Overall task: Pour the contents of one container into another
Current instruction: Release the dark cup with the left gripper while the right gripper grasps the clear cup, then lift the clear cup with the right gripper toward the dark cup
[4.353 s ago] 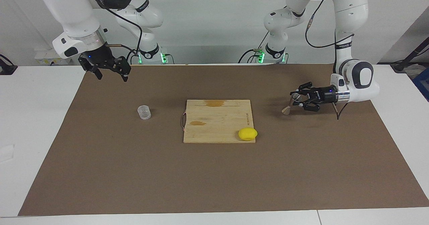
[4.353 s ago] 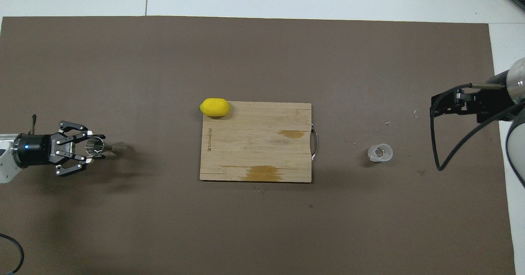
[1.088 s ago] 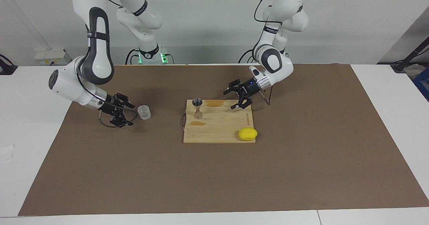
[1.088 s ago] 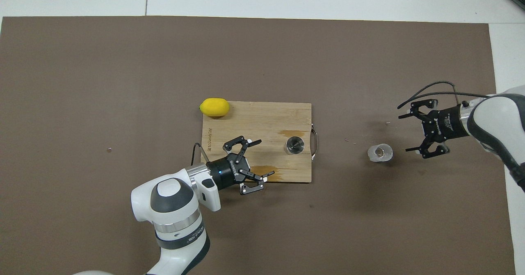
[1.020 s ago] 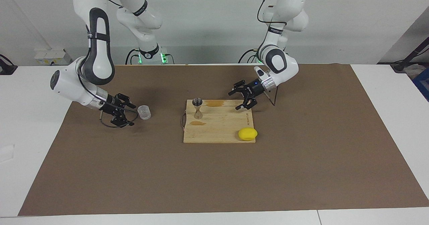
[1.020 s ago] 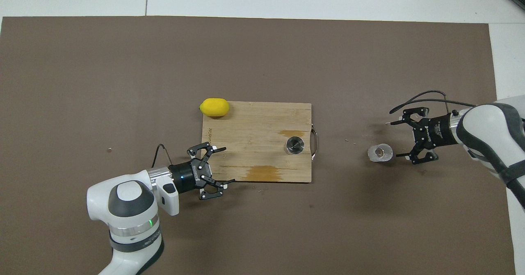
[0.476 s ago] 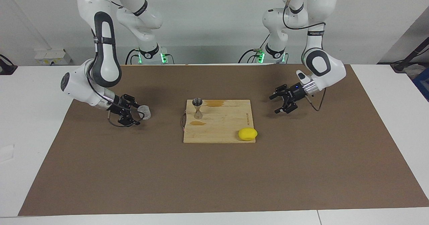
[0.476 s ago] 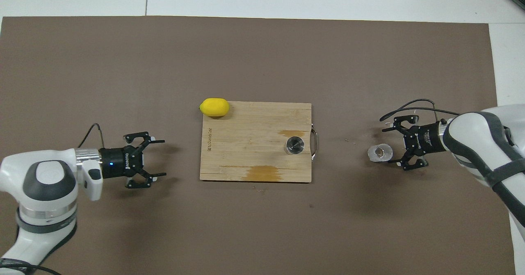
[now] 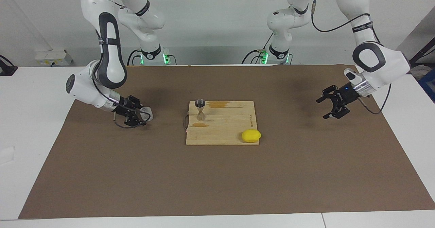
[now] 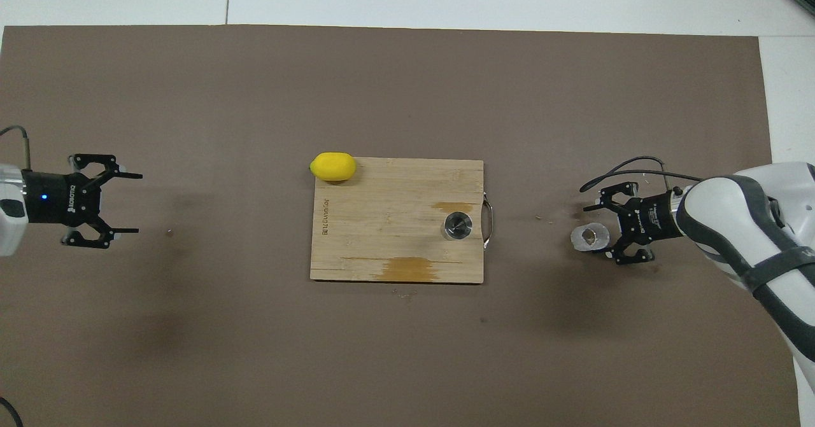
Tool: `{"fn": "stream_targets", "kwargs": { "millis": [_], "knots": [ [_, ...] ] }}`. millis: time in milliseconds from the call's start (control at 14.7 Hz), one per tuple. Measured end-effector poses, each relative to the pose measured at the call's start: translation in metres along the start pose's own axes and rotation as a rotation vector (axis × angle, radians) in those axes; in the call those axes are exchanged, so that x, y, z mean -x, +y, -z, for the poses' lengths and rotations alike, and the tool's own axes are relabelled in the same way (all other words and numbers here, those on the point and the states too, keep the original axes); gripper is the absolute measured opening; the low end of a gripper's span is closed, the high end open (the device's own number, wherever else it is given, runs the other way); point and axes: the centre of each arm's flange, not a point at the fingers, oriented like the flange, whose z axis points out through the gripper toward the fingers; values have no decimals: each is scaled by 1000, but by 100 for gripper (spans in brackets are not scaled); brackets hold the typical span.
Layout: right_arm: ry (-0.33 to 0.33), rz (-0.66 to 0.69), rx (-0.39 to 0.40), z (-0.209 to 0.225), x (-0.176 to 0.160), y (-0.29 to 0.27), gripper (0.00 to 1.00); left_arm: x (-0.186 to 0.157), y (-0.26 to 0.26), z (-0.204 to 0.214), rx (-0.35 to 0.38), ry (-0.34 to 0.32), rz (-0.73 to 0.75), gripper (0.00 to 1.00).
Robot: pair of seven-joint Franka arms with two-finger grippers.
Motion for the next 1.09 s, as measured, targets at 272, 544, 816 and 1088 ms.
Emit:
{"fn": "stream_targets", "kwargs": {
  "millis": [272, 544, 816, 1088],
  "knots": [
    [-1, 3, -1, 2, 2, 0, 50, -13, -13, 27, 32, -95, 96, 100],
    [8, 38, -19, 12, 19, -5, 50, -39, -8, 61, 30, -214, 274, 100],
    [25, 107, -13, 4, 74, -19, 50, -67, 3, 107, -30, -316, 248, 100],
    [68, 85, -43, -7, 128, -35, 50, -90, 4, 131, -81, -367, 203, 100]
  ]
}}
